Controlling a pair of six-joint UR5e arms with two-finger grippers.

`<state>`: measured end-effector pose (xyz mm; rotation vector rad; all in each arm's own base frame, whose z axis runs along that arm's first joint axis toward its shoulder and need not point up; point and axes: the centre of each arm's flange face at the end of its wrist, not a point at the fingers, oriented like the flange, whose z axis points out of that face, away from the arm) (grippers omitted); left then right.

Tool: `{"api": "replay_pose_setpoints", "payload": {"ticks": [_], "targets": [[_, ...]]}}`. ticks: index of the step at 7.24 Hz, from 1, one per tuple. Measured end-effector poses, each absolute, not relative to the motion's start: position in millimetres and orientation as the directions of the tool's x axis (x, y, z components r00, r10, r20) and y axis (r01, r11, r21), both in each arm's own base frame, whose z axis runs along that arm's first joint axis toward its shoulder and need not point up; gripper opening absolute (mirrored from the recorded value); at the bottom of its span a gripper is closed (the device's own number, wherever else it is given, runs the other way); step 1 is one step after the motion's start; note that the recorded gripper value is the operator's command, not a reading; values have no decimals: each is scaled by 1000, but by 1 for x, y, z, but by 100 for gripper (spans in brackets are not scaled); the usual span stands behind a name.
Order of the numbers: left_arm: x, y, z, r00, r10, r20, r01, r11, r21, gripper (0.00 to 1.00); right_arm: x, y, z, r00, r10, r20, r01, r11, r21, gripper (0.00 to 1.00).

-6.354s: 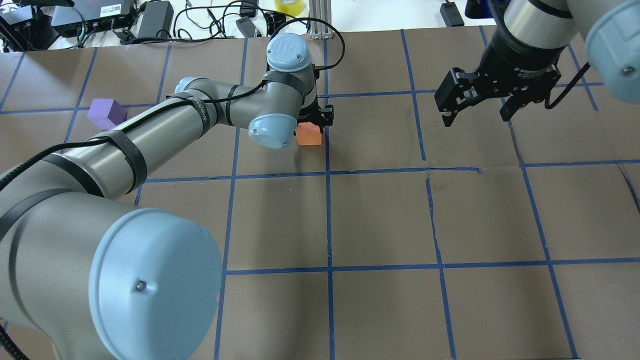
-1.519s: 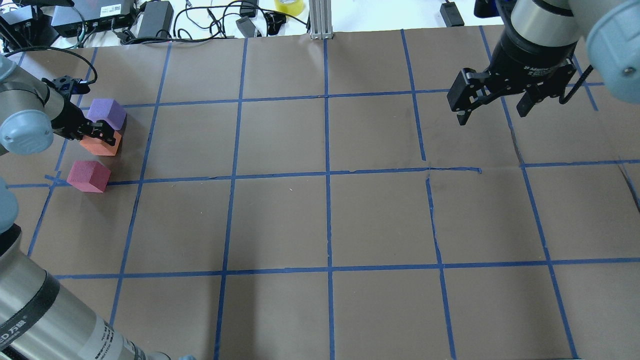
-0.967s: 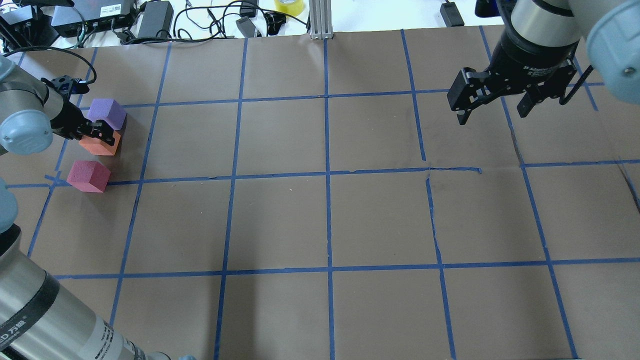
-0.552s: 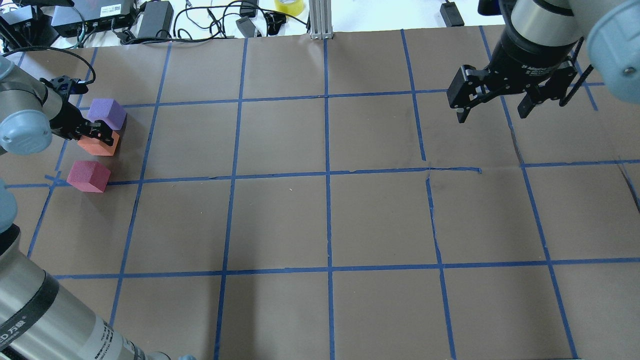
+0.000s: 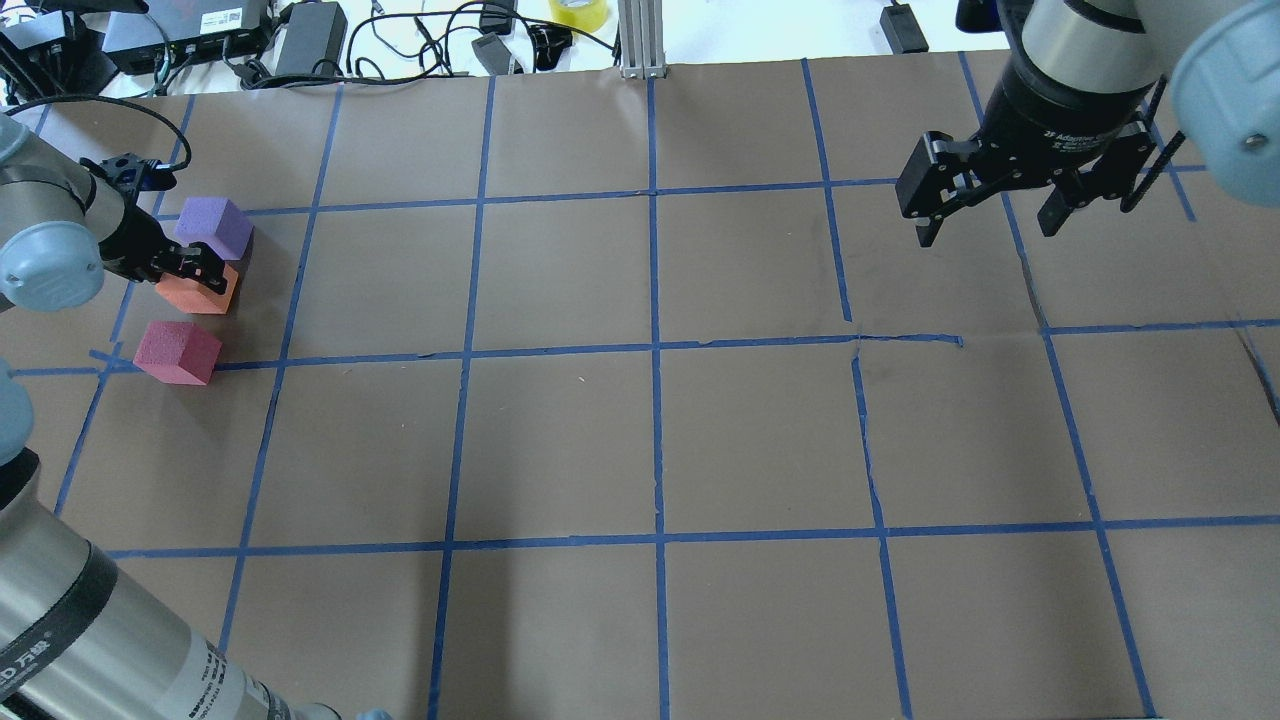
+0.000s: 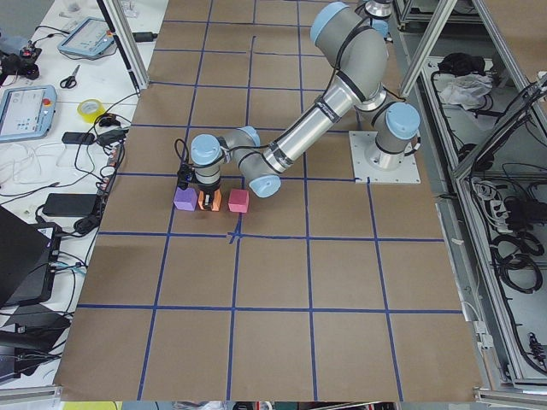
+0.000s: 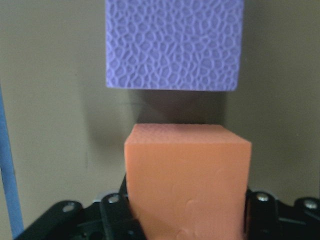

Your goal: Arrange blocks in a line

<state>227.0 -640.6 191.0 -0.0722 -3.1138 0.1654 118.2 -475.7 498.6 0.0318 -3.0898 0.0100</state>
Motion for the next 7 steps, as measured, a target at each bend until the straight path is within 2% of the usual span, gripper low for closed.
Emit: {"api": "replay_pose_setpoints", "payload": {"ticks": [2,3,5,7], "targets": [[228,-641,189,-999,47,16,45,993,-108,95,118,-476,498,-998,-21,53,-22,1000,-6,100],[228,-641,188,-999,46,13,44,993,-114,100,118,-476,499,-998,-21,52,-22,1000,-7,100],[225,-641,190,-999,40,10,39,992,-117,100,118,-476,500,-998,-23,51,-23,1000,-11,100],[210,-637,220,-998,56,0,55,991,-121,100,119,-476,500,-999,-22,48,-23,1000,-11,100]]}}
